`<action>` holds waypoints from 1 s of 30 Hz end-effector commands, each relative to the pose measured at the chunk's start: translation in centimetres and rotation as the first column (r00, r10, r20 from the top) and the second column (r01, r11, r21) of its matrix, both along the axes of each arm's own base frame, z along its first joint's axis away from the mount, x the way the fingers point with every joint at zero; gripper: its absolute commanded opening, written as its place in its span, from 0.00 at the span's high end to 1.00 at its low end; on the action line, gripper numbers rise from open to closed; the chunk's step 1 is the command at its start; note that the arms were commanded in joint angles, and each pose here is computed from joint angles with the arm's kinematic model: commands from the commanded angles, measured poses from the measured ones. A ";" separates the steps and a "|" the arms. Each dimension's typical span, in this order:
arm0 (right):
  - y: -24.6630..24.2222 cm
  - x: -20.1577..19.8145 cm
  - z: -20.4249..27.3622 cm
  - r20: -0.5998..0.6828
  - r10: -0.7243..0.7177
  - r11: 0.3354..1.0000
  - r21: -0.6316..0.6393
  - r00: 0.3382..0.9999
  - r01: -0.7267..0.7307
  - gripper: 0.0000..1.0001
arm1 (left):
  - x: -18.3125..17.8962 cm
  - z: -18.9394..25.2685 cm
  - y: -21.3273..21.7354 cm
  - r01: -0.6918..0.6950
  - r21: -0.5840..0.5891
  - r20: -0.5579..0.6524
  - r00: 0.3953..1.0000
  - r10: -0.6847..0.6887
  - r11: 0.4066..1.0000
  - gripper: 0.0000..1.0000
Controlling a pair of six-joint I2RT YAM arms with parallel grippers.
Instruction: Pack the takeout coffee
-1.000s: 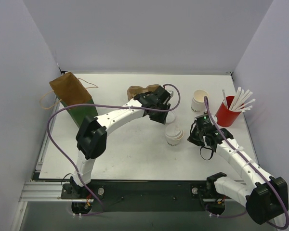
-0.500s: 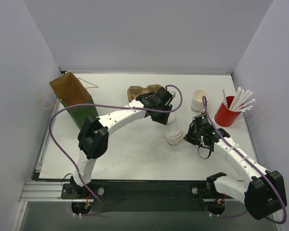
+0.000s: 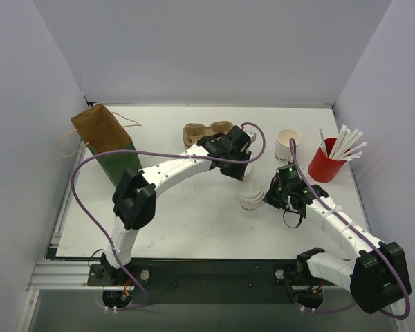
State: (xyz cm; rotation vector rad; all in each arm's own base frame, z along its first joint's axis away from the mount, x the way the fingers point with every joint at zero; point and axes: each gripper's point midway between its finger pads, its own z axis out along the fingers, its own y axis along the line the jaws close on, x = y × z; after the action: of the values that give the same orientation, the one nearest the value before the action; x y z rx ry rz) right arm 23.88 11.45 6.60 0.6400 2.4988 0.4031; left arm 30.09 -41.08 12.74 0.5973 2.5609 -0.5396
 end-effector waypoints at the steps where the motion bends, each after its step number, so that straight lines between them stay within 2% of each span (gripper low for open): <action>1: 0.2 -0.2 -0.7 -0.008 -0.009 1.000 0.016 1.000 0.009 0.94 | 0.2 2.3 -1.3 0.008 -0.062 0.028 1.000 -0.006 0.998 0.61; 20: 0.5 -0.2 -1.5 0.002 -0.036 0.998 0.056 0.999 0.036 0.94 | -0.3 4.4 -1.6 0.014 -0.086 0.053 0.999 -0.010 0.996 0.61; 30: -1.0 -1.1 -1.2 -0.019 -0.058 0.998 -0.017 0.998 0.058 0.93 | 0.3 5.2 -1.8 0.009 -0.083 0.074 0.997 -0.003 0.996 0.58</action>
State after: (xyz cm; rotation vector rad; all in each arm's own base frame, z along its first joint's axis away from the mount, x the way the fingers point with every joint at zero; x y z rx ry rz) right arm 23.09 11.44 4.73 0.6996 2.5038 0.4204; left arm 29.75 -41.94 14.22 0.6024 2.5394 -0.5645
